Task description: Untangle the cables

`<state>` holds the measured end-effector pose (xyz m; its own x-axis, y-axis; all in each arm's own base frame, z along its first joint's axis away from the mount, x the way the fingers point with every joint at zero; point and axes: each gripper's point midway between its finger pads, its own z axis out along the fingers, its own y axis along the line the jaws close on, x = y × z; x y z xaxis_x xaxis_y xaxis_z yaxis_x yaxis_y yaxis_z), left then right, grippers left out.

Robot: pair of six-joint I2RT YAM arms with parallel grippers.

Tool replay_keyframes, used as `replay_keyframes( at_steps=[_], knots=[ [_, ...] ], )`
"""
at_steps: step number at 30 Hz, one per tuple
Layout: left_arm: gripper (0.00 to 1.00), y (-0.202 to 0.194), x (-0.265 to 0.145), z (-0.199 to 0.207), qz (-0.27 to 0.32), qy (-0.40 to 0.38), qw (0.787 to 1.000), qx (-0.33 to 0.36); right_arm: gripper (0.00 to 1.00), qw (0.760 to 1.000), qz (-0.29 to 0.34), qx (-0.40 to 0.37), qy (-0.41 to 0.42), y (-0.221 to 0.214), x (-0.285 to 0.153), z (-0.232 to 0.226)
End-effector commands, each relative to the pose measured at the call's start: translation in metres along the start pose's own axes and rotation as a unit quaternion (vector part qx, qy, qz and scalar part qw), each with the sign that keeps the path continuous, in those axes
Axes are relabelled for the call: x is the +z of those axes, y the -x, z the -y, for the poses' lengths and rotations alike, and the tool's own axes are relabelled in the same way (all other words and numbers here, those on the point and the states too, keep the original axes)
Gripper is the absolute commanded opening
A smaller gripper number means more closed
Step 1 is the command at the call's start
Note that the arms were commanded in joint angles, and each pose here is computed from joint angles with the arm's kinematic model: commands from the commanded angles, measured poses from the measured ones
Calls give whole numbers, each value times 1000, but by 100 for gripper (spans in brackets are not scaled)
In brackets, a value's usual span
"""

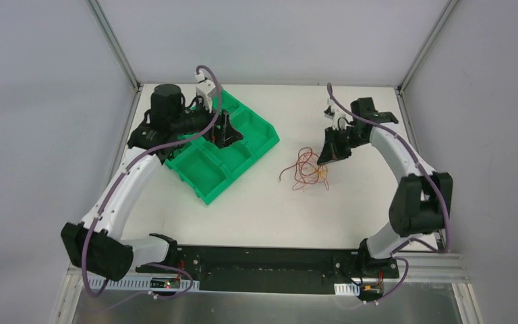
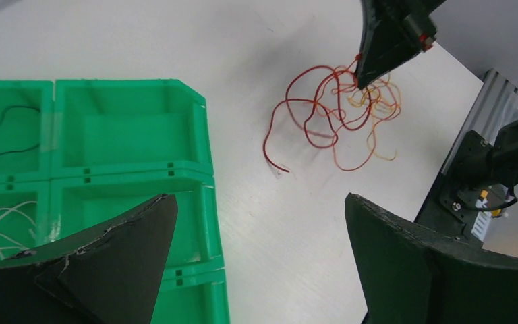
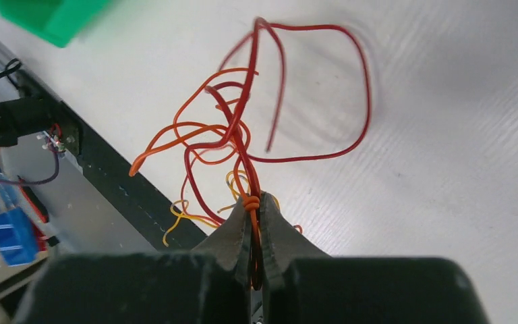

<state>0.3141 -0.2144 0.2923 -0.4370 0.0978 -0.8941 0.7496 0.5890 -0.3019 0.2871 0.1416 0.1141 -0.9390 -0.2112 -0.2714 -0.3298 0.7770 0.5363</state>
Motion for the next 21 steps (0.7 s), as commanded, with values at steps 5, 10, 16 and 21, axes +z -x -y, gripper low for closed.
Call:
replay_keyframes(
  at_steps=[5,10,16,21],
  knots=[
    [99,36,-46,34,38,-20,976,214,0,969,138,-194,73,21,-97,-100],
    [91,40,-31,64,32,-105,966,232,0,963,145,-203,101,14,-101,-127],
    [73,10,5,116,2,-202,943,265,0,968,155,-180,78,14,-86,-143],
    [68,-4,40,127,21,-190,935,299,0,977,145,-129,91,14,-78,-152]
  ],
)
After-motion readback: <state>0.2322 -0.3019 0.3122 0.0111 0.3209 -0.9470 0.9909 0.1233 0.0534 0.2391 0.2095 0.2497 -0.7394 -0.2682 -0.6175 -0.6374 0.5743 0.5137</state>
